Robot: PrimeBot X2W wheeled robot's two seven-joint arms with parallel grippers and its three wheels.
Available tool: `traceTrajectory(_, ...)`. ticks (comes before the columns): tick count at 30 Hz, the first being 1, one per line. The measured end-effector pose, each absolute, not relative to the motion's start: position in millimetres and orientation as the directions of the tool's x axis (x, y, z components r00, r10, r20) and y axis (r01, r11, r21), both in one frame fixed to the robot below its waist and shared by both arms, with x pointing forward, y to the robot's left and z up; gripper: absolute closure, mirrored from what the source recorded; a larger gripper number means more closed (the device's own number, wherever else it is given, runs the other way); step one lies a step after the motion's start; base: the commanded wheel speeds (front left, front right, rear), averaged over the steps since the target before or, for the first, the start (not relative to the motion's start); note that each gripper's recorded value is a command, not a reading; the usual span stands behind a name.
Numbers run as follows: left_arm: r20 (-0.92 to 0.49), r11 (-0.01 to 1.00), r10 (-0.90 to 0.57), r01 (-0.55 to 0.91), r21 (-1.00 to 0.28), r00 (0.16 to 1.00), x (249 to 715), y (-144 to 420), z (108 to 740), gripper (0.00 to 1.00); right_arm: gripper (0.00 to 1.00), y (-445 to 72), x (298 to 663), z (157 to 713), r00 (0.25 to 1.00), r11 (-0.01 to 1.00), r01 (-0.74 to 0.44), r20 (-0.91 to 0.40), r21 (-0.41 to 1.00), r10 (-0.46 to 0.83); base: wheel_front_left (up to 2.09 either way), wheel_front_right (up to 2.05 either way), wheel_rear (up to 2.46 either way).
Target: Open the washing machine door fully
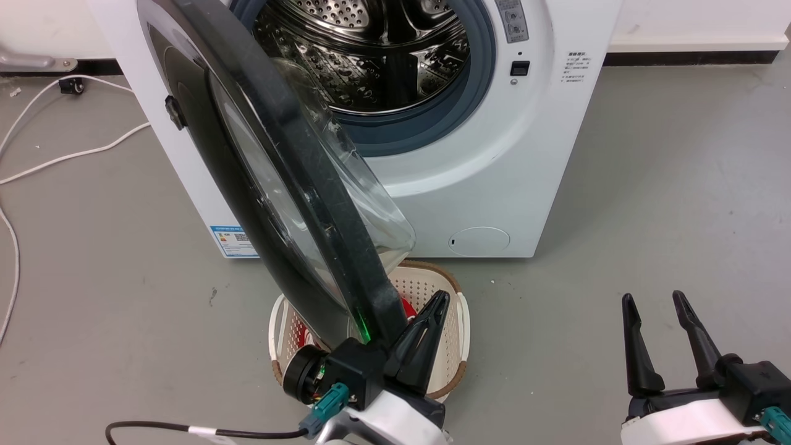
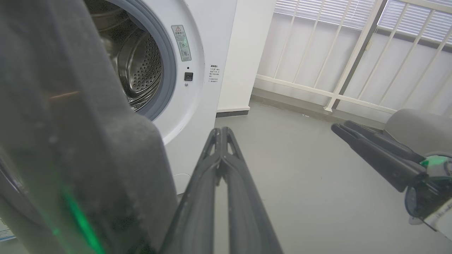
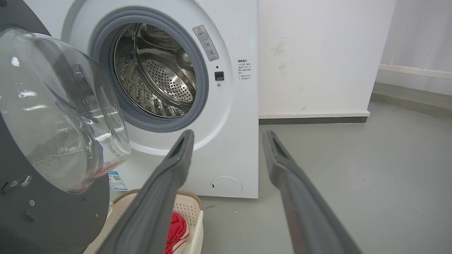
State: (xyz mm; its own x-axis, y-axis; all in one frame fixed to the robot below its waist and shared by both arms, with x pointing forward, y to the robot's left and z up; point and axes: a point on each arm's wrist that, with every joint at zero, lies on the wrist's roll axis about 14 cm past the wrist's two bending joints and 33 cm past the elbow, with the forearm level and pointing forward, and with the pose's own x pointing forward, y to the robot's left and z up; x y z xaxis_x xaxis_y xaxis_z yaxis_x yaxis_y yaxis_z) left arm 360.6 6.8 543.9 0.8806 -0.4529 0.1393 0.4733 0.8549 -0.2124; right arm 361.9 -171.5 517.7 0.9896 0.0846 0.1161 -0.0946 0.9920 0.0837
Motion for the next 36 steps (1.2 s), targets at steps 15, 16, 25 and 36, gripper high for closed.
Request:
traceTrajectory(15, 0.103, 0.913, -0.335, 0.350, -0.212, 0.937, 339, 48, 535, 1.00, 0.00, -160, 368, 516, 0.986, 0.987, -0.131, 0.113, 0.095, 0.120, 0.00, 0.00, 0.00)
traceTrajectory(16, 0.096, 0.918, -0.322, 0.336, -0.213, 0.942, 337, 52, 534, 1.00, 0.00, -158, 368, 516, 0.986, 0.986, -0.137, 0.113, 0.095, 0.126, 0.00, 0.00, 0.00)
traceTrajectory(25, 0.067, 0.956, -0.191, 0.201, -0.213, 0.979, 317, 89, 529, 1.00, 0.00, -137, 377, 516, 0.976, 0.975, -0.199, 0.113, 0.096, 0.188, 0.00, 0.00, 0.00)
traceTrajectory(36, 0.054, 0.980, 0.051, -0.040, -0.196, 0.997, 293, 153, 530, 1.00, 0.00, -95, 392, 515, 0.946, 0.943, -0.317, 0.109, 0.100, 0.306, 0.00, 0.00, 0.00)
